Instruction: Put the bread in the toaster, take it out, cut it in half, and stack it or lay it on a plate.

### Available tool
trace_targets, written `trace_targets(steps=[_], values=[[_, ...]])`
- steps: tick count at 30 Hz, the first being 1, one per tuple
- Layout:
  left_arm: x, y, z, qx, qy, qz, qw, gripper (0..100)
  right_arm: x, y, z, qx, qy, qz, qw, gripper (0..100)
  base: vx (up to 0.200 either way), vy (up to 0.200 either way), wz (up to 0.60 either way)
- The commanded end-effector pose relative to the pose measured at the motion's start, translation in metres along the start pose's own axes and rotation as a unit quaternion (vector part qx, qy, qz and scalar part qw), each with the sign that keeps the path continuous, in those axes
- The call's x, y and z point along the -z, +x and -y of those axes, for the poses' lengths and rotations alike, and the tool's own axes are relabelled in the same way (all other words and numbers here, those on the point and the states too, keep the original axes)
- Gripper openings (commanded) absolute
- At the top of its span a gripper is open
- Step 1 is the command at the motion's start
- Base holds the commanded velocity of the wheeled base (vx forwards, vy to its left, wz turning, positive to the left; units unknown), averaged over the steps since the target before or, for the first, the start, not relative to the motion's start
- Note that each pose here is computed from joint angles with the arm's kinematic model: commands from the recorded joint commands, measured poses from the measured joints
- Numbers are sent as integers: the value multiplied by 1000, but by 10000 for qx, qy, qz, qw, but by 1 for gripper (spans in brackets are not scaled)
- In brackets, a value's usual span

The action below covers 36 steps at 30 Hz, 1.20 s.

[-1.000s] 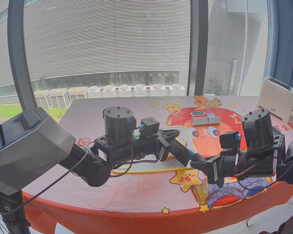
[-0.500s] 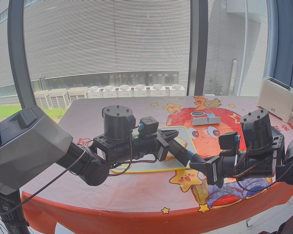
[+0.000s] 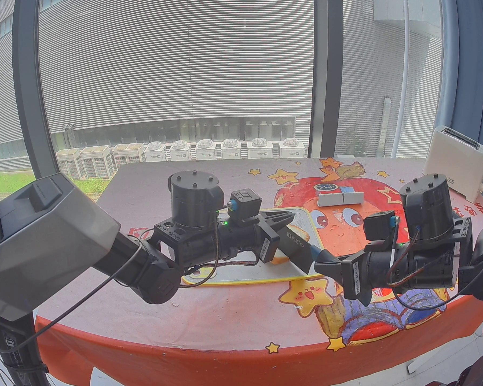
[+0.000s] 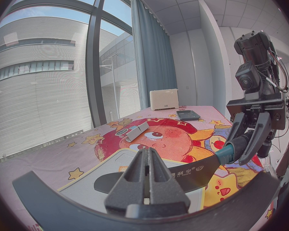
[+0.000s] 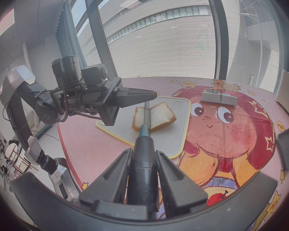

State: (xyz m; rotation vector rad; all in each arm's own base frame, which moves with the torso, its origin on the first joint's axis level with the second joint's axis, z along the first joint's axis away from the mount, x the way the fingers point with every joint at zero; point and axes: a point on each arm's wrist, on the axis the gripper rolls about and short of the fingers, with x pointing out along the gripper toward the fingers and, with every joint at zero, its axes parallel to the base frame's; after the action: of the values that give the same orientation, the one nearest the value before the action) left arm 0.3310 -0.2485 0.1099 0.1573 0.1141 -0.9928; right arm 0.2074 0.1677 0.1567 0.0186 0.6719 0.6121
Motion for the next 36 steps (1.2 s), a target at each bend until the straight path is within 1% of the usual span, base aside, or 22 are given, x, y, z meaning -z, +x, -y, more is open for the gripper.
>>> trace_targets(steps=[1,4,5,9,10,11,22,29,33,36], values=[[-4,-1,0,-13,27,79,10000,0,-3,-1,-1,-48,10,74,10000,0,0,0,0],[-4,-2,-2,-35,21,70,10000,0,-2,1,0,-54,11,33,10000,0,0,0,0],[-3,-3,-6,-80,21,66,9999,0,-2,1,0,-52,12,26,10000,0,0,0,0],[-3,-4,-9,-118,15,63,9999,0,0,5,0,-46,9,-28,10000,0,0,0,0],[-2,-5,-13,-171,6,58,9998,0,0,6,0,-29,7,-40,10000,0,0,0,0],[-1,-6,-13,-178,5,57,9998,0,0,6,0,-36,14,-41,10000,0,0,0,0],[-1,-6,-13,-176,7,43,9998,0,4,14,2,37,12,-182,9998,0,0,0,0],[-1,-6,-11,-153,18,45,9999,0,1,10,2,44,18,-93,9999,0,0,0,0],[-7,-7,-11,-158,50,123,9998,0,-1,7,2,36,12,-32,10000,0,0,0,0],[-8,-7,-11,-160,56,137,9998,0,-1,8,2,36,17,-39,10000,0,0,0,0]])
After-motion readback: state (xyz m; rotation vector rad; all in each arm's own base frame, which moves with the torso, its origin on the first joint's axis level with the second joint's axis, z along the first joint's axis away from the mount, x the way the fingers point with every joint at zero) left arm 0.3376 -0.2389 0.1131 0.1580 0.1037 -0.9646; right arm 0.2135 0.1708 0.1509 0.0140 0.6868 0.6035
